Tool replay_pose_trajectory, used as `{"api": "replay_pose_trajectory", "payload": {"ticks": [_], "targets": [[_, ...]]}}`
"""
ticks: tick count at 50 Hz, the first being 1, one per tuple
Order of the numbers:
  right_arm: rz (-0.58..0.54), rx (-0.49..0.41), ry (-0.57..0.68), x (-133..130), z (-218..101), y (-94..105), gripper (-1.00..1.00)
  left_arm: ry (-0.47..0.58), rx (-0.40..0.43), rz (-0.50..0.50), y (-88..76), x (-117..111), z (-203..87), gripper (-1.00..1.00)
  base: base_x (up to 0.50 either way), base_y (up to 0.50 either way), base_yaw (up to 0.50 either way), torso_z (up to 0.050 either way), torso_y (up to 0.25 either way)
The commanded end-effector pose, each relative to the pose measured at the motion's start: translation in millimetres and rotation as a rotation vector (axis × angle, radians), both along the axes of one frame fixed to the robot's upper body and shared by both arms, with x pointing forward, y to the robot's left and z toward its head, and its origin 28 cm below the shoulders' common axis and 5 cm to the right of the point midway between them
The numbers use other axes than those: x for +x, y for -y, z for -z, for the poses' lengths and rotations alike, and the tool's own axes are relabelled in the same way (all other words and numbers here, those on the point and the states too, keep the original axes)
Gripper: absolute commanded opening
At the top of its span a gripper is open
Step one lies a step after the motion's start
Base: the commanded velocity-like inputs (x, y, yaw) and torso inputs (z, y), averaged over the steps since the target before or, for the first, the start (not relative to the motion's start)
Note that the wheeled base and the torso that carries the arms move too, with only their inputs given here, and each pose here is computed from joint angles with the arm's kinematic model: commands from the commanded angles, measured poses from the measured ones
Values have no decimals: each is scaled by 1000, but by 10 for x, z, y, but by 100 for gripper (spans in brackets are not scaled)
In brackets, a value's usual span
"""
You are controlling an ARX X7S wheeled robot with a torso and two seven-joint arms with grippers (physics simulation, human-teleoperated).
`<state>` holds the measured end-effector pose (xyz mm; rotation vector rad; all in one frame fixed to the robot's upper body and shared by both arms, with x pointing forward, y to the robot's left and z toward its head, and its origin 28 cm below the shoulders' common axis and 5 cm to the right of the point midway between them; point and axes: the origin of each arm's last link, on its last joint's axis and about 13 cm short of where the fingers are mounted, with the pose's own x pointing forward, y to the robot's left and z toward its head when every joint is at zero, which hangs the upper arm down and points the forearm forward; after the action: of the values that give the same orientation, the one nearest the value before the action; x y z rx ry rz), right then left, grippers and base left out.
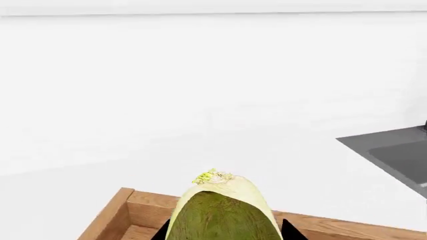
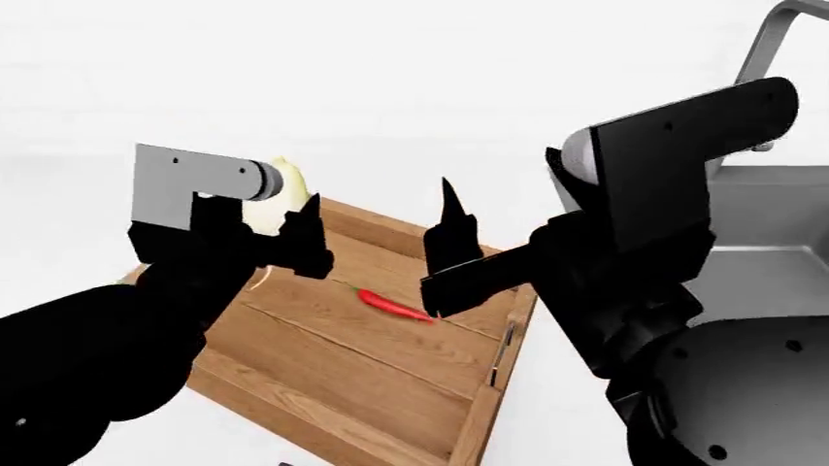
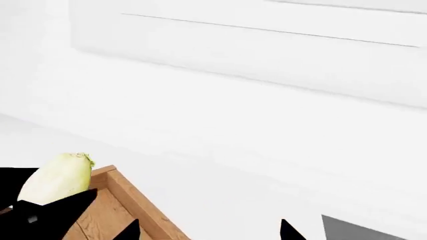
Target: Pick up the fruits and vegetables and place them in the sink. Turn on the sink faucet to wash them. Then turn the sink off and put them in the tray.
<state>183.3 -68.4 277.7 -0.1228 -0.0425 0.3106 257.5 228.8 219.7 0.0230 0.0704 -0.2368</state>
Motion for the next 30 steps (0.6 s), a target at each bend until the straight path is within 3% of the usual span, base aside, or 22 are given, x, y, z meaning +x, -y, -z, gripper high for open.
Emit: {"api": "replay_pose_trajectory", "payload": {"ticks": [1,12,13,19,30], "targets": [[31,25,12,-44,26,91,100,-112,55,0,110,225,306,-100,0,0,0,10,0],[35,33,-2,12,62,80,100,-147,47,-6,68,245,381,-100,0,0,0,0,1],[34,32,-1,14,63,79,100,-143,47,-7,63,245,367,100,0,0,0,0,0],[40,38,-7,24,84,91,100,-90,20,-12,43,204,164,100,0,0,0,0,0],[61,52,11,-32,94,143,100,133,-67,-15,-7,-97,-423,100,0,0,0,0,0]]}}
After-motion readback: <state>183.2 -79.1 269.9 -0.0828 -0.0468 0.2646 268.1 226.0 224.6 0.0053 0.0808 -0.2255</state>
